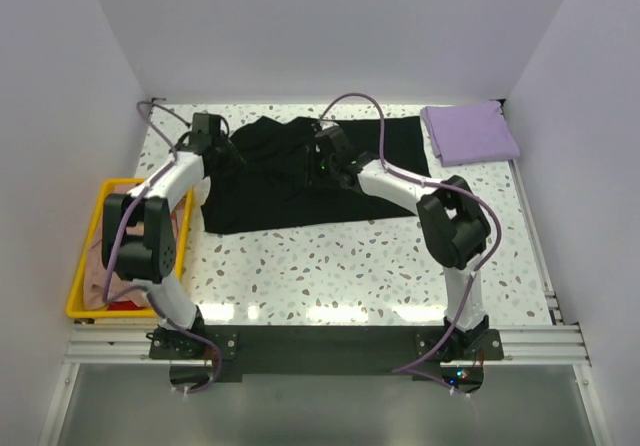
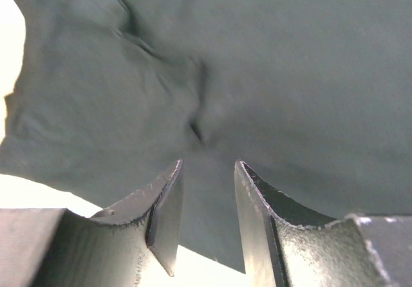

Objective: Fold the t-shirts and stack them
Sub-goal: Fold the tshirt

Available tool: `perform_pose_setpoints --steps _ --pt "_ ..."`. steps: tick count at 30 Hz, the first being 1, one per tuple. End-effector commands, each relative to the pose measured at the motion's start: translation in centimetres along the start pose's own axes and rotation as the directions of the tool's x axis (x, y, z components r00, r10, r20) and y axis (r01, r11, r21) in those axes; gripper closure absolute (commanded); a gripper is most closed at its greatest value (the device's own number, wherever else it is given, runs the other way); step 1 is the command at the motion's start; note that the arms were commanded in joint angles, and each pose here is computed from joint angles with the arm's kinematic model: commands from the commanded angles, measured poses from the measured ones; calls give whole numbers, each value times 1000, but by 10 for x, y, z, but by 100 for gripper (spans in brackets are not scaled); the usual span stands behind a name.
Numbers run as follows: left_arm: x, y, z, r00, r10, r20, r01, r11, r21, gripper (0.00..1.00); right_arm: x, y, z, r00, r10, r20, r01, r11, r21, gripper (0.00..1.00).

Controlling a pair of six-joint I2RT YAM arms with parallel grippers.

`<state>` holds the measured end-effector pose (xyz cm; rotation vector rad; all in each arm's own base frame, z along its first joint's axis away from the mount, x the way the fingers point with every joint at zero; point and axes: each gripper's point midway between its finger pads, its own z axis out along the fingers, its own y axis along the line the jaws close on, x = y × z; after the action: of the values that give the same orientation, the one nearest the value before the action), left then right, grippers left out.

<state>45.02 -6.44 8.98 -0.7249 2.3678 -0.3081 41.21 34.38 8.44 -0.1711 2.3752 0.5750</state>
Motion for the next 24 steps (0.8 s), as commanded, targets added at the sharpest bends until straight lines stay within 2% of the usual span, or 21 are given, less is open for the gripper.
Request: perform_pose_setpoints --steps 1,8,14,18,24 --pt "25 28 -25 997 -78 13 78 996 -42 60 -24 28 21 997 -66 47 71 992 -100 59" --pt "65 72 -33 992 -124 2 123 982 -145 64 -17 39 66 995 -99 33 102 986 -130 59" --pt "84 100 -26 990 -137 -12 130 961 -244 64 -26 44 76 993 -93 74 103 985 -136 59" --pt "100 119 -26 988 -154 -29 138 941 -309 68 -32 44 77 992 -85 97 96 989 -114 59" --pt "112 127 -27 986 -160 -50 135 936 -326 70 -32 40 86 993 -73 95 81 993 -88 60"
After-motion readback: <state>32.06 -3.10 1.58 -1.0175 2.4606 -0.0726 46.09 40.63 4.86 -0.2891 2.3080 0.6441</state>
